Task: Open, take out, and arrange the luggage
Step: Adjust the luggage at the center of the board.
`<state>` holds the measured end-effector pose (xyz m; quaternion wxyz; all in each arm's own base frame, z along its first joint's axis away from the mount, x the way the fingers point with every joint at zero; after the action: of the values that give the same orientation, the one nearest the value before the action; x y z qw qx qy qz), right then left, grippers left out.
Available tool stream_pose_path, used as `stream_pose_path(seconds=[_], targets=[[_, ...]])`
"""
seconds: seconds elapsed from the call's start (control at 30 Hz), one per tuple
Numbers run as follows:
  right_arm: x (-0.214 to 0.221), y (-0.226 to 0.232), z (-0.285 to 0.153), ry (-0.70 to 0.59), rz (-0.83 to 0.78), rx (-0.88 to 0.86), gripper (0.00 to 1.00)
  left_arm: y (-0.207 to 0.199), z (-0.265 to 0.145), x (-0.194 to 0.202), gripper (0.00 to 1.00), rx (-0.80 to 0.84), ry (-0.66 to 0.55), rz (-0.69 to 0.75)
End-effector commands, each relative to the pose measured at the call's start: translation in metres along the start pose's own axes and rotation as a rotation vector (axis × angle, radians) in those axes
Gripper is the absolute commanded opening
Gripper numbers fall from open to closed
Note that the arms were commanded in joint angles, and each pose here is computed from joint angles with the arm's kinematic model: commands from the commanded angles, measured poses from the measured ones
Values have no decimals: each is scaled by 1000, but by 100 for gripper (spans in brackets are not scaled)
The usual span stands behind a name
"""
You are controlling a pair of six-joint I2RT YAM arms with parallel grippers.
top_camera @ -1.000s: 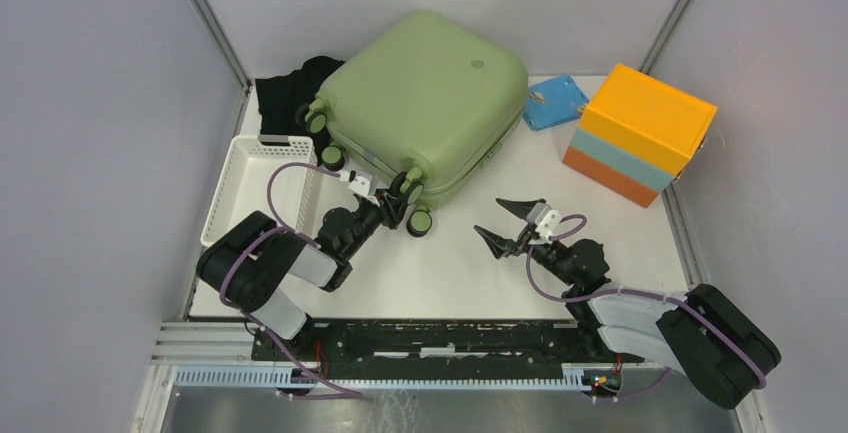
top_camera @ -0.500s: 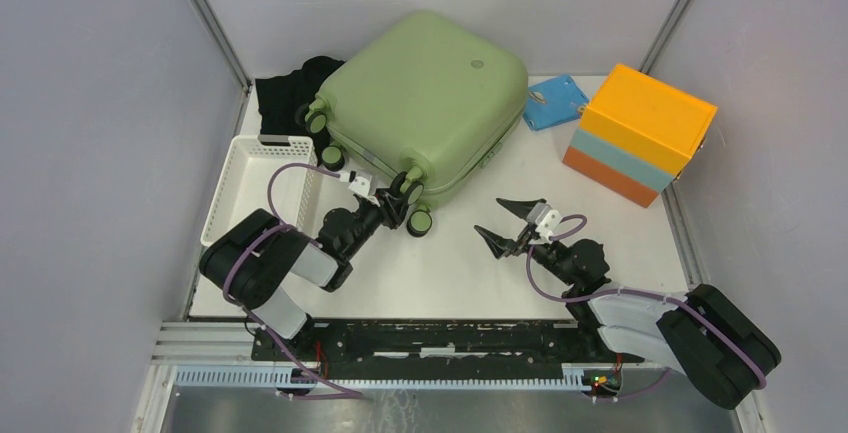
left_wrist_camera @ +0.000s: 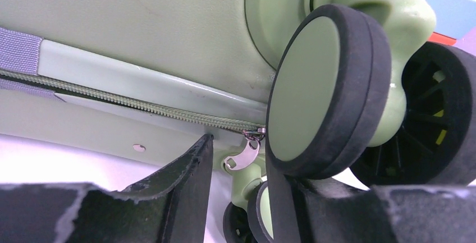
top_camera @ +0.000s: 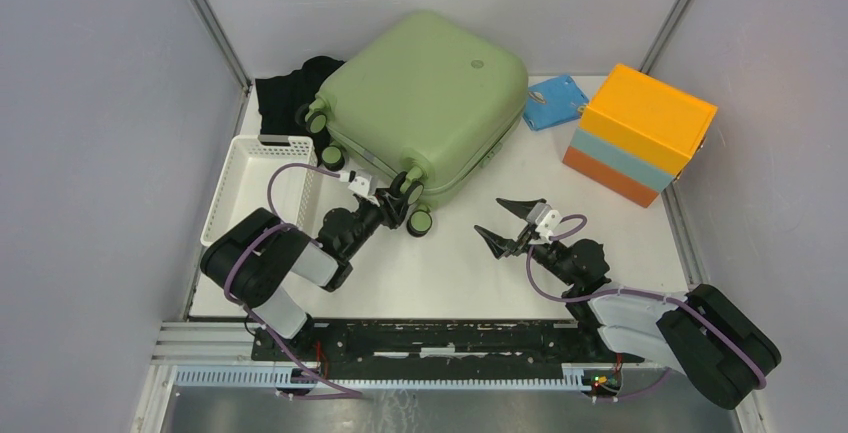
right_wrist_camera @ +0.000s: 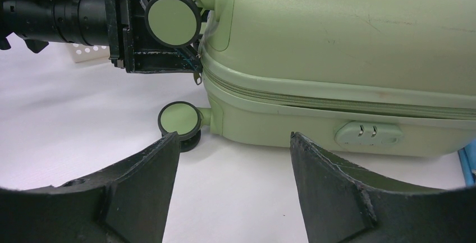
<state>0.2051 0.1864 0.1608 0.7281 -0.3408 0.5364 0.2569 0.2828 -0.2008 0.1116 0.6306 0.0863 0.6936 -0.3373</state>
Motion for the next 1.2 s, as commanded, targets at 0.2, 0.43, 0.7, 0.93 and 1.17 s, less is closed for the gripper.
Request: stream_pose_path(seconds=[0.2,0.43,0.7,0.93,1.17], targets=[[48,26,-53,139,47,-30,78,7,-1,4,30,-41,12,12],[49,26,-54,144,49,-31,78,7,-2,4,36,-42,17,14],[50,26,-54,146,49,-32,78,9,-1,4,38,-49,24,24],[50,26,-54,150,49,-33,78,10,-4,2,27,-55,20,25],[51,27,-54,155,48,-33,78,3,-4,0,27,-13,27,23]])
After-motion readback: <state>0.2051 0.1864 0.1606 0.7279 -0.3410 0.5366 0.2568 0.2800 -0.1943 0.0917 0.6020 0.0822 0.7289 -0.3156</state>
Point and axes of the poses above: each gripper's point midway between its finger pads, its own z axis out along the fingers, its own y axis along the line the jaws close on, x = y × z, the point moved 4 cm from there along -z, back along the fingers, and after that the axes turned 5 degrees about -z, right-handed, at the moved point
